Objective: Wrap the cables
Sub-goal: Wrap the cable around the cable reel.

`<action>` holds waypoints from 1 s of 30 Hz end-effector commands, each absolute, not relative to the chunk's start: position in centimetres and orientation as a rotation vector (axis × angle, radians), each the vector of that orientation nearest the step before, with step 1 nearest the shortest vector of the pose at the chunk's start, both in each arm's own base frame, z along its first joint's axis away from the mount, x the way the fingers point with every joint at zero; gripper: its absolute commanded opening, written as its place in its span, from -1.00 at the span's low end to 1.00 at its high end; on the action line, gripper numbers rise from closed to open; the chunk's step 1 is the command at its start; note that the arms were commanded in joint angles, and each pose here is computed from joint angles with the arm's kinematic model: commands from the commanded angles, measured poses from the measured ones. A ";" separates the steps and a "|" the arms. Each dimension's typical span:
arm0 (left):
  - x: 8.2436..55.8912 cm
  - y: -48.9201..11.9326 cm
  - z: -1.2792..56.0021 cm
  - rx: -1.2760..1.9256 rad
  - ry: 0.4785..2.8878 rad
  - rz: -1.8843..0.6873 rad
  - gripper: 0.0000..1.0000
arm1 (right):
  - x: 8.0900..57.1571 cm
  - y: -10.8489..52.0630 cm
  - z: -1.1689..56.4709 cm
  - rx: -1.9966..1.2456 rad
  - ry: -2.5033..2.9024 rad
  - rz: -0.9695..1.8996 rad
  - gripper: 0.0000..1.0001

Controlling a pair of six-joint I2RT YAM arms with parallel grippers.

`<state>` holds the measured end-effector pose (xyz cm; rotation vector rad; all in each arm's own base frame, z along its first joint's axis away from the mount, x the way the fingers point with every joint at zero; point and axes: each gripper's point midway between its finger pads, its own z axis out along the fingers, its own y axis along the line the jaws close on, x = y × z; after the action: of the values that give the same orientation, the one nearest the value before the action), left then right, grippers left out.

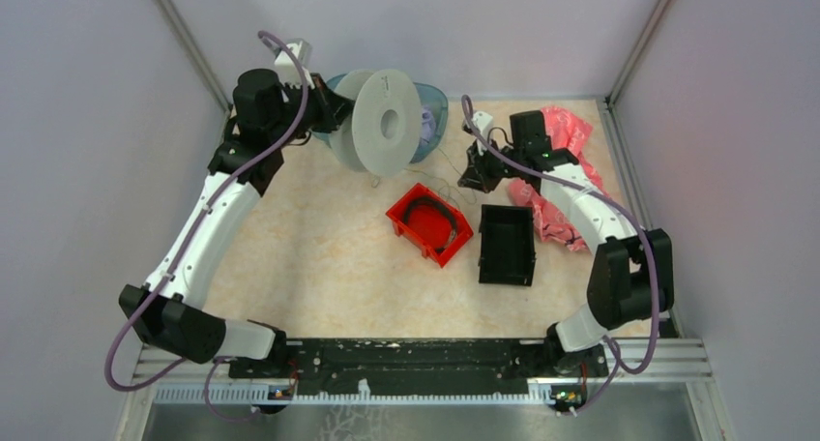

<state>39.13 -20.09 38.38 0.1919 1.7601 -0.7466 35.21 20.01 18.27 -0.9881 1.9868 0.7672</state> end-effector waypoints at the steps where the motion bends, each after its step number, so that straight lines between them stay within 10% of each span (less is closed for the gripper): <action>1: 40.4 -18.3 41.8 0.067 1.671 -0.682 -0.99 | 33.6 22.9 21.6 -1.048 1.845 0.818 -1.00; 30: 42.8 -19.4 36.6 0.046 1.730 -0.290 -1.00 | 24.7 36.3 33.2 -1.309 1.566 1.070 -1.00</action>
<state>42.33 -19.20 33.35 0.0241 1.8639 -0.3324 24.76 35.70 29.00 -1.3522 1.6333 1.0652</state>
